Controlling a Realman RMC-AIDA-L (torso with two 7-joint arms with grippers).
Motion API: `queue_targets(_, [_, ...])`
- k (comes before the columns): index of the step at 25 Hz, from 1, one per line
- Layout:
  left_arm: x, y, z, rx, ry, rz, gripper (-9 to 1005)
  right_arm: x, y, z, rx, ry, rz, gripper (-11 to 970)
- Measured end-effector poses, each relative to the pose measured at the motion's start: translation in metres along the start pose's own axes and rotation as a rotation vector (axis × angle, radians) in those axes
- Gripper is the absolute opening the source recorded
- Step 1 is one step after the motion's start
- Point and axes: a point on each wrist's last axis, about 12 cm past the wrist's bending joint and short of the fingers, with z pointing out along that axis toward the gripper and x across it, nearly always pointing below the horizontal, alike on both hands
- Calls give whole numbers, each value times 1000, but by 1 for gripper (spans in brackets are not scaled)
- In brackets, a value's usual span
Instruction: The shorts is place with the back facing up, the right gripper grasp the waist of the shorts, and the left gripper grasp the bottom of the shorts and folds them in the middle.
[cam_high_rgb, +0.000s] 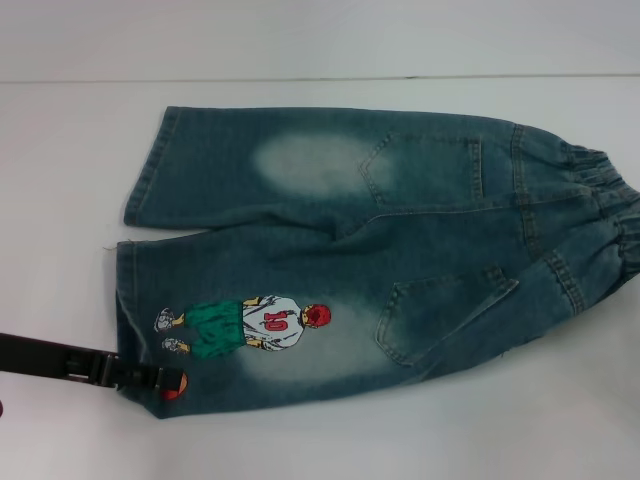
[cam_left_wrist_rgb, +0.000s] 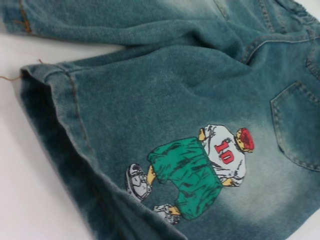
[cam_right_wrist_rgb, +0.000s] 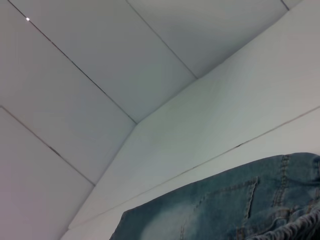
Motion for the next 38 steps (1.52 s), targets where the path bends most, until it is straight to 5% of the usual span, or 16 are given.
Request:
queue_targets(5, [0, -2, 3, -21, 12, 21, 748, 1, 1, -1, -4, 0, 1, 145])
queue_targets(18, [-2, -6, 2, -20, 30, 50, 163, 2, 1, -4, -7, -1, 3, 155])
queue_targets(29, [-9, -5, -5, -16, -13, 60, 46, 1, 1, -6, -12, -14, 8, 163])
queue_targets(38, [-21, -2, -23, 53, -165, 72, 47, -6, 2, -11, -15, -131, 56, 170])
